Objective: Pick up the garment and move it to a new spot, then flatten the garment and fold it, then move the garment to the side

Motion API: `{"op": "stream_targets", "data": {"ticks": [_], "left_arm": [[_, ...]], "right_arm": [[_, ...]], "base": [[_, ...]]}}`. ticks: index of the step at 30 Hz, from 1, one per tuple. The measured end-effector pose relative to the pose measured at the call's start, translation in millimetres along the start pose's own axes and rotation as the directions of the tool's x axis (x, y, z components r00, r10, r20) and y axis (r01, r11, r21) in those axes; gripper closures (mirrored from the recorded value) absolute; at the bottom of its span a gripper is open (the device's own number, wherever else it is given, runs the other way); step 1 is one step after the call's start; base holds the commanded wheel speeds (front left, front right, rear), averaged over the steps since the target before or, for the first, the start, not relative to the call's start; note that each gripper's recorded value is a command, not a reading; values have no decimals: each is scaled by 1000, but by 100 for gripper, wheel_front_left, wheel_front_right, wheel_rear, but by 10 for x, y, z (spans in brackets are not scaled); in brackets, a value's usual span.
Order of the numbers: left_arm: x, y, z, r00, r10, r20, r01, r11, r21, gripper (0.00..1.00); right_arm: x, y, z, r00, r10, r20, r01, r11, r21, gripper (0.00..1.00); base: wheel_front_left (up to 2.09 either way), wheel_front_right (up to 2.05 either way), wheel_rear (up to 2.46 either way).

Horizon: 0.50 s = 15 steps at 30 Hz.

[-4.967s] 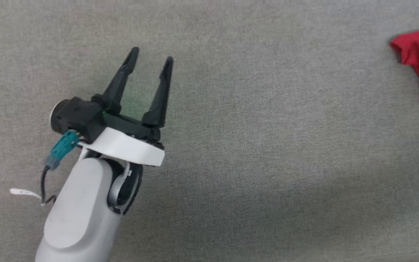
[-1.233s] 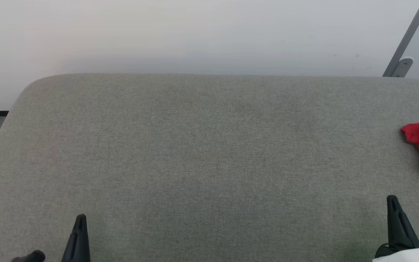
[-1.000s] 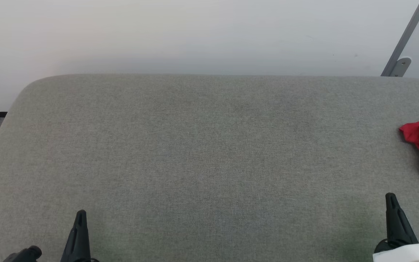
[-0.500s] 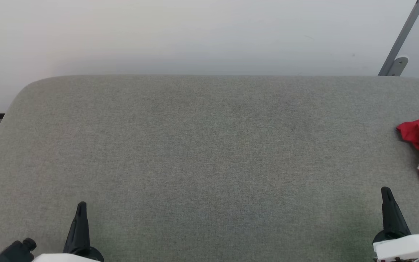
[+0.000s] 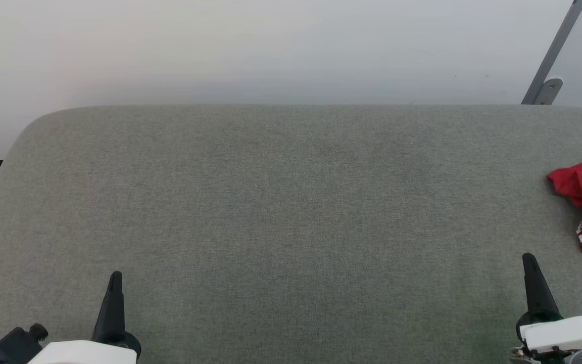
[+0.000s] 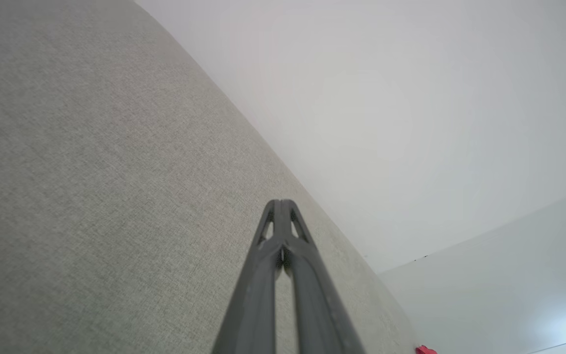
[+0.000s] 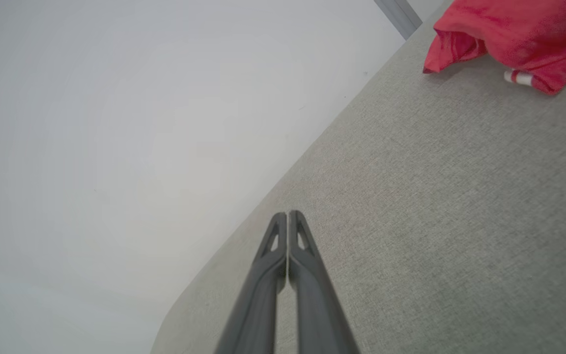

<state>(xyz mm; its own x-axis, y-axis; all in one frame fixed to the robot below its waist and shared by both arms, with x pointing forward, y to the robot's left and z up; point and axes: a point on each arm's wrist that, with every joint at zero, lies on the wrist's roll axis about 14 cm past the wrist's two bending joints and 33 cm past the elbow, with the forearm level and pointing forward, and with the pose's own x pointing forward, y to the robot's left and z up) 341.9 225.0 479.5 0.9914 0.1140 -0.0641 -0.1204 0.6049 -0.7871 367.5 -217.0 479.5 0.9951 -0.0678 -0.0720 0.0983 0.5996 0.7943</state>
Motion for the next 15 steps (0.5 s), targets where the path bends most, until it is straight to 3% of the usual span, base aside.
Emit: {"op": "stream_targets", "data": {"ticks": [15], "left_arm": [[101,-65,-17,1000,-11,-17,8,988,-154,100]], "right_arm": [[60,75,3,1000,13,-6,-12,987,158,100]], "base": [[0,0,0]]}}
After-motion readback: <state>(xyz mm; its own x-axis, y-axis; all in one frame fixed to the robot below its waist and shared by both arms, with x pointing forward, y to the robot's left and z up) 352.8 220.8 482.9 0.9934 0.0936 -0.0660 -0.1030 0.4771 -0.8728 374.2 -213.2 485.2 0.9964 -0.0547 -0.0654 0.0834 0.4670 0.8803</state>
